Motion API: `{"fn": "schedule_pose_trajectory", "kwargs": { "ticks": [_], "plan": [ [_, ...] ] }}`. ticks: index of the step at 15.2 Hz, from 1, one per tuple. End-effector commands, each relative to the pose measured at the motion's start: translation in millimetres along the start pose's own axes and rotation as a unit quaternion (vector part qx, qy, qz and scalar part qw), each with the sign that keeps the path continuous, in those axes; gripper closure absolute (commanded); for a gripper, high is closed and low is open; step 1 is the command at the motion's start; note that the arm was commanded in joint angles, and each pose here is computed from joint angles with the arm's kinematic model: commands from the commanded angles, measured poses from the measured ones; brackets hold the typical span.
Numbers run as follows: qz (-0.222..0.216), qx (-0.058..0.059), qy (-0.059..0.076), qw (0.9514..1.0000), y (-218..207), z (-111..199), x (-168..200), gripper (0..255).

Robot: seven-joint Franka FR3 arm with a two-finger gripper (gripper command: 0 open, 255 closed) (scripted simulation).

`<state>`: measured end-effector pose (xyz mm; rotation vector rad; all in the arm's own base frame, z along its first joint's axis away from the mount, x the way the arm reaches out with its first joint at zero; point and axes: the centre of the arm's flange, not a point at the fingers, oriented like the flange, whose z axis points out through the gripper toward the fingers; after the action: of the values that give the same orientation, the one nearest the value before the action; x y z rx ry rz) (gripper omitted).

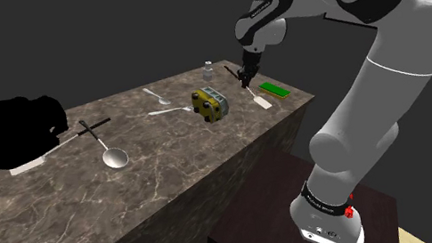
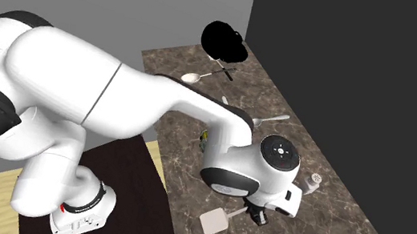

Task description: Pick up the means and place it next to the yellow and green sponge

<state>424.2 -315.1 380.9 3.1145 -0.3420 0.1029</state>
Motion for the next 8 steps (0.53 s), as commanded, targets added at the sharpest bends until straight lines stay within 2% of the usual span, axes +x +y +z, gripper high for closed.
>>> {"fn": "schedule_pose_trajectory", "kwargs": {
  "ticks": [1, 5, 8],
  "plan": [
    [0.000, 0.000, 0.000, 1.0000, -0.3, 10.7, -0.7, 255],
    [0.000, 0.000, 0.000, 1.0000, -0.3, 30.3, -2.0, 255],
    [0.000, 0.000, 0.000, 1.0000, -0.3, 30.3, -2.0, 255]
  ]
}}
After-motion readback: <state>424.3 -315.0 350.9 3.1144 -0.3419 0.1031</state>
